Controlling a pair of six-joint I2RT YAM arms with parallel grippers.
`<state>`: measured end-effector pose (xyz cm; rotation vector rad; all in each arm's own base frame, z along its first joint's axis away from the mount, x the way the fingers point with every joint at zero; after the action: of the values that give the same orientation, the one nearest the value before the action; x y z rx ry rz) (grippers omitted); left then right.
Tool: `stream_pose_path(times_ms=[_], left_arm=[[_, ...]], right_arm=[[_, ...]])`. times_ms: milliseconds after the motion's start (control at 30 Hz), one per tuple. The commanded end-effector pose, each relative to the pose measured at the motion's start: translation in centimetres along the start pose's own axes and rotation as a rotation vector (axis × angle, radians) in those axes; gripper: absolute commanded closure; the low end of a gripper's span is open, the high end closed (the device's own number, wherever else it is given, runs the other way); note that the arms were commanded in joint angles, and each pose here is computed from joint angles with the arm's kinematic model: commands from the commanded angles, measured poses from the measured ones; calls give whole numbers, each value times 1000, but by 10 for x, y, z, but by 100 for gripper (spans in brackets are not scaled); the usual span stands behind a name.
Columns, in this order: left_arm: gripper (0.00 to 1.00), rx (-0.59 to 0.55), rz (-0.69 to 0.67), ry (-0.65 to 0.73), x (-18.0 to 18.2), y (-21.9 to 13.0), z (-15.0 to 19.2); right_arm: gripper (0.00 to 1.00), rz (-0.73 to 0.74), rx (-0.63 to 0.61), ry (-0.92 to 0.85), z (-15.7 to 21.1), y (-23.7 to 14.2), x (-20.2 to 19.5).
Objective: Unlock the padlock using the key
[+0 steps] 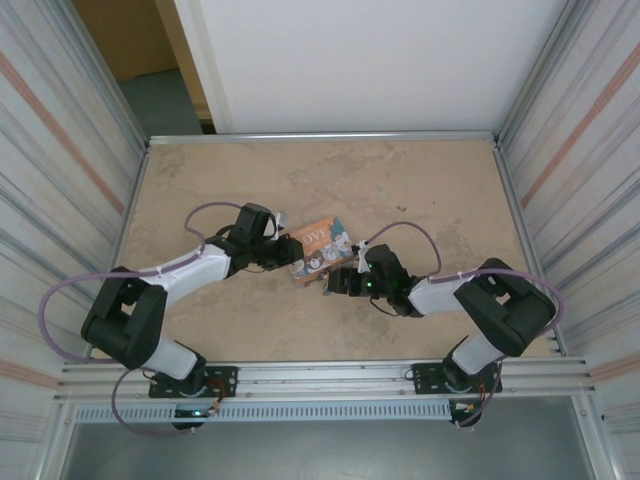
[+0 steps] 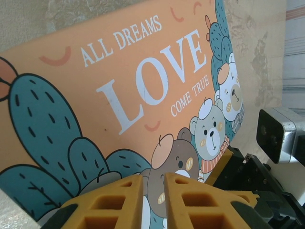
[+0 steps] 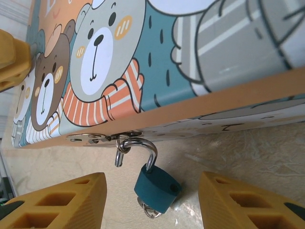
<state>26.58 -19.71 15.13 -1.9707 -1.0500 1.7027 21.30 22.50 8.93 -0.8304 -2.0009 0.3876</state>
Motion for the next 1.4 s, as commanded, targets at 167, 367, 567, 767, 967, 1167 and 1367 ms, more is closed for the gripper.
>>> stream_pose_path(times_ms=[167, 367, 567, 767, 967, 1167, 1367], left_arm=[[84, 27, -53, -30, 14, 3, 10], [84, 26, -53, -31, 14, 3, 10], [84, 26, -52, -30, 13, 3, 9], [84, 29, -56, -32, 14, 3, 10], [84, 32, -57, -31, 14, 3, 10], [84, 31, -57, -30, 13, 2, 10], [84, 33, -61, -27, 13, 2, 10]], right_arm=[[51, -56, -36, -21, -12, 8, 8], [53, -55, -47, -11, -15, 12, 5], [56, -88, -41, -10, -15, 16, 7], [58, -100, -33, 0, -13, 18, 5], [60, -114, -25, 12, -12, 19, 3], [63, -123, -15, 17, -11, 20, 3], [70, -126, -10, 21, -9, 19, 3]])
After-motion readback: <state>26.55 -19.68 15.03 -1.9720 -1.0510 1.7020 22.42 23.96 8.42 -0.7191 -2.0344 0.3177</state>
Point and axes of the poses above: each hand's point on the last joint's axis, 136 mm out from that joint toward the fingers, its own y axis out along the fingers, its own x axis along the line the jaws close on, z = x × y, the point moved 8 cm from there along -y, back along the fingers, and after that the axes turned 5 degrees about -y, right-handed, at the moved point
